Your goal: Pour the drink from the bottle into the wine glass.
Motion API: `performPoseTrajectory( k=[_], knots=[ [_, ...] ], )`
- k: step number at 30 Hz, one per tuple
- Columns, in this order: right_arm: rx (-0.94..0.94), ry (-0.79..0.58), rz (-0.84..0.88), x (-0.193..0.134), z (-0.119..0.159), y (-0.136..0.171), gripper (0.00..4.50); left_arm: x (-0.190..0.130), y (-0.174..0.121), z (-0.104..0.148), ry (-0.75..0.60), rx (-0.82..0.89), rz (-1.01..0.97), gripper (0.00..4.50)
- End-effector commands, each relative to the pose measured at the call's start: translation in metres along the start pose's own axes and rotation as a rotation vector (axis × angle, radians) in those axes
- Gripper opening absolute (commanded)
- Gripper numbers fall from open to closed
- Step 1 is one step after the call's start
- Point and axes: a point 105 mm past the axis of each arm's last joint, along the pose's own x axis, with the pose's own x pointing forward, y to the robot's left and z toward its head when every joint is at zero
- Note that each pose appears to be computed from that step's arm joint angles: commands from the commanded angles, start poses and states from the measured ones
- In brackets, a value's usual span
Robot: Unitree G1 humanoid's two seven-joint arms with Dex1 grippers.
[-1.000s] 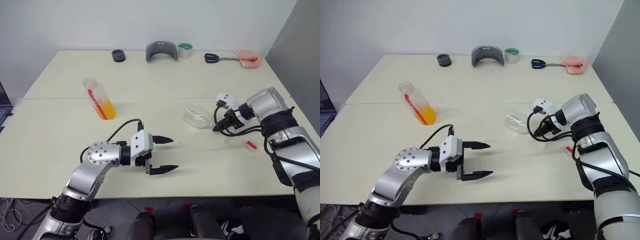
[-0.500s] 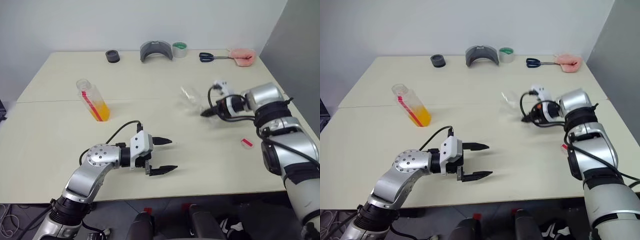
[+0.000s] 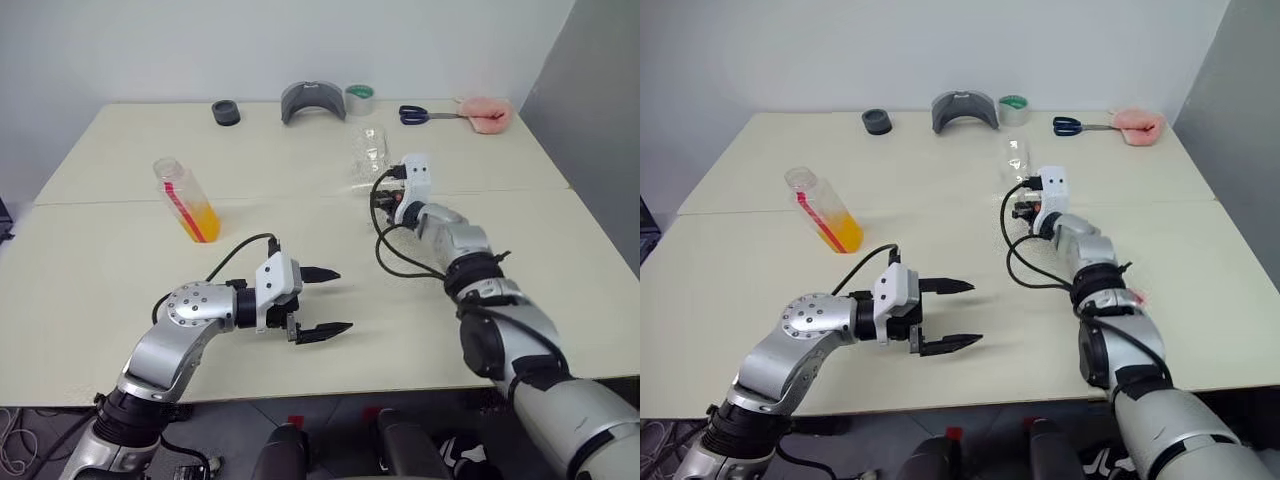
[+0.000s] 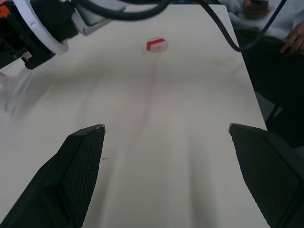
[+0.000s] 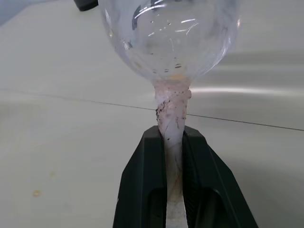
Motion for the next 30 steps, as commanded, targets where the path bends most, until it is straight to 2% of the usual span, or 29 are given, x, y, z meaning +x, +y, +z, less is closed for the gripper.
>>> performPoseTrajectory(
  k=[1,5,9,13,17,20,25,28,30],
  knots=[
    [0.031,-0.038,-0.043,-0.009,-0.007,-0.006,0.13,-0.002,0.002,0.009,-0.01,0.033,-0.006,4.5],
    [0.007,0.028,-0.051,-0.037,-0.041,-0.011,0.13,-0.003,0.0,0.008,0.0,0.034,-0.02,4.5],
    [0.013,0.084,-0.078,-0.066,-0.062,-0.014,0.13,-0.005,-0.001,0.007,0.006,0.035,-0.026,4.5],
    [0.024,0.15,-0.079,-0.094,-0.088,-0.004,0.13,-0.006,-0.001,0.006,0.011,0.037,-0.033,4.5],
    [0.018,0.188,-0.071,-0.108,-0.105,0.01,0.13,-0.006,-0.001,0.006,0.016,0.036,-0.039,4.5],
    [0.004,0.171,-0.073,-0.104,-0.102,0.014,0.13,-0.006,0.001,0.006,0.016,0.036,-0.038,4.5],
    [-0.031,0.035,-0.054,-0.085,-0.07,0.017,0.13,-0.01,0.007,0.006,0.01,0.024,0.011,4.5],
    [-0.076,-0.078,0.008,-0.076,-0.046,0.031,0.13,-0.02,0.018,0.004,0.006,-0.003,0.1,4.5],
    [-0.106,-0.131,0.061,-0.067,-0.036,0.046,0.13,-0.031,0.035,0.001,-0.002,-0.022,0.23,4.5]
  ],
)
